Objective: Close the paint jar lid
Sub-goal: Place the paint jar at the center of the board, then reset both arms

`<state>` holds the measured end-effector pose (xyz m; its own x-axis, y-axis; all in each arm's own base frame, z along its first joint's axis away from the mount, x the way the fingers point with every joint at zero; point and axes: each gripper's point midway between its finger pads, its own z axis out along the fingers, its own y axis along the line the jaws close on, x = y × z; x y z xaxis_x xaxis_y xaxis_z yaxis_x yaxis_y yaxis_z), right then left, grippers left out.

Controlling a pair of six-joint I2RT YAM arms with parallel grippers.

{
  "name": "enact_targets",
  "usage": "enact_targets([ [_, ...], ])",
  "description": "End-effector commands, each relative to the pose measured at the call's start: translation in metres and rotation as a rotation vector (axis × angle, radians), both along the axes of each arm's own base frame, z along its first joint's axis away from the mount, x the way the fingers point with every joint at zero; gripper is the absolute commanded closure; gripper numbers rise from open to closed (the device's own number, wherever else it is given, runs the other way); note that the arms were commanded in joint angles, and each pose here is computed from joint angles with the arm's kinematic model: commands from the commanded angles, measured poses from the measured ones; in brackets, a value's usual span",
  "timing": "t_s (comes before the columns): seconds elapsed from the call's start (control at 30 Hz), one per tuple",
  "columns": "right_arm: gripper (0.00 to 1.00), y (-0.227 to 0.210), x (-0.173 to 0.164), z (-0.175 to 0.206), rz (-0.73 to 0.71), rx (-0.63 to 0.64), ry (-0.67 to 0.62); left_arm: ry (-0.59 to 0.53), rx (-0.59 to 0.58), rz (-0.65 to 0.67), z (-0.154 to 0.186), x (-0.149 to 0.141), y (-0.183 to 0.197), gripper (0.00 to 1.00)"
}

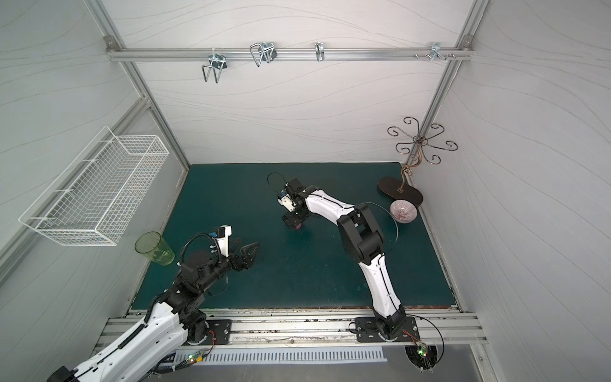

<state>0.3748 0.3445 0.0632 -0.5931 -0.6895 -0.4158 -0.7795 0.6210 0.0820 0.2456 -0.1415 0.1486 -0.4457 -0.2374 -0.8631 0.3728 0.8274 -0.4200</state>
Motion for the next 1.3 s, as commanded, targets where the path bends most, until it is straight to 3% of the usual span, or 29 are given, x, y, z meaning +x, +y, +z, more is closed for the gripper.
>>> enact_targets([
  [0.0,0.12,-0.005,0.005,0.125,-0.036,0.303,-0.154,-0.101,0.029,0.117,0.033,0.016,0.017,0.01],
  [0.1,0.01,-0.066,-0.001,0.184,-0.147,0.399,-0.314,-0.141,0.110,0.274,0.045,0.029,0.045,0.01],
  [0.2,0.01,-0.154,-0.011,0.216,-0.339,0.471,-0.494,-0.161,0.186,0.395,0.052,0.044,0.076,0.01],
  [0.33,0.01,-0.262,-0.031,0.189,-0.629,0.387,-0.708,-0.129,0.220,0.568,0.039,0.063,0.130,0.00],
  [0.47,0.01,-0.319,-0.042,0.127,-0.851,0.328,-0.720,-0.188,0.269,0.634,0.017,0.066,0.160,0.01],
  [0.63,0.01,-0.331,-0.046,0.060,-0.904,0.314,-0.752,-0.148,0.323,0.625,-0.010,0.075,0.161,0.01],
  [0.73,0.01,-0.323,-0.039,0.066,-0.876,0.419,-0.846,-0.146,0.356,0.693,-0.015,0.082,0.174,0.01],
  [0.87,0.01,-0.316,-0.022,0.061,-0.812,0.410,-0.904,-0.134,0.313,0.699,-0.018,0.093,0.182,0.01],
  [1.0,0.01,-0.322,0.001,0.038,-0.844,0.392,-0.929,-0.124,0.311,0.723,-0.032,0.112,0.193,0.01],
  [1.1,0.01,-0.341,0.007,0.024,-0.967,0.351,-0.768,-0.106,0.278,0.636,-0.047,0.138,0.192,0.03],
  [1.13,0.01,-0.331,0.016,0.027,-0.907,0.342,-0.805,0.000,0.295,0.621,-0.054,0.140,0.191,0.03],
  [1.2,0.01,-0.332,0.017,0.022,-0.935,0.289,-0.737,-0.050,0.305,0.581,-0.052,0.151,0.184,0.00],
  [1.27,0.01,-0.330,0.019,0.026,-0.916,0.309,-0.796,0.025,0.310,0.557,-0.060,0.148,0.181,0.00],
])
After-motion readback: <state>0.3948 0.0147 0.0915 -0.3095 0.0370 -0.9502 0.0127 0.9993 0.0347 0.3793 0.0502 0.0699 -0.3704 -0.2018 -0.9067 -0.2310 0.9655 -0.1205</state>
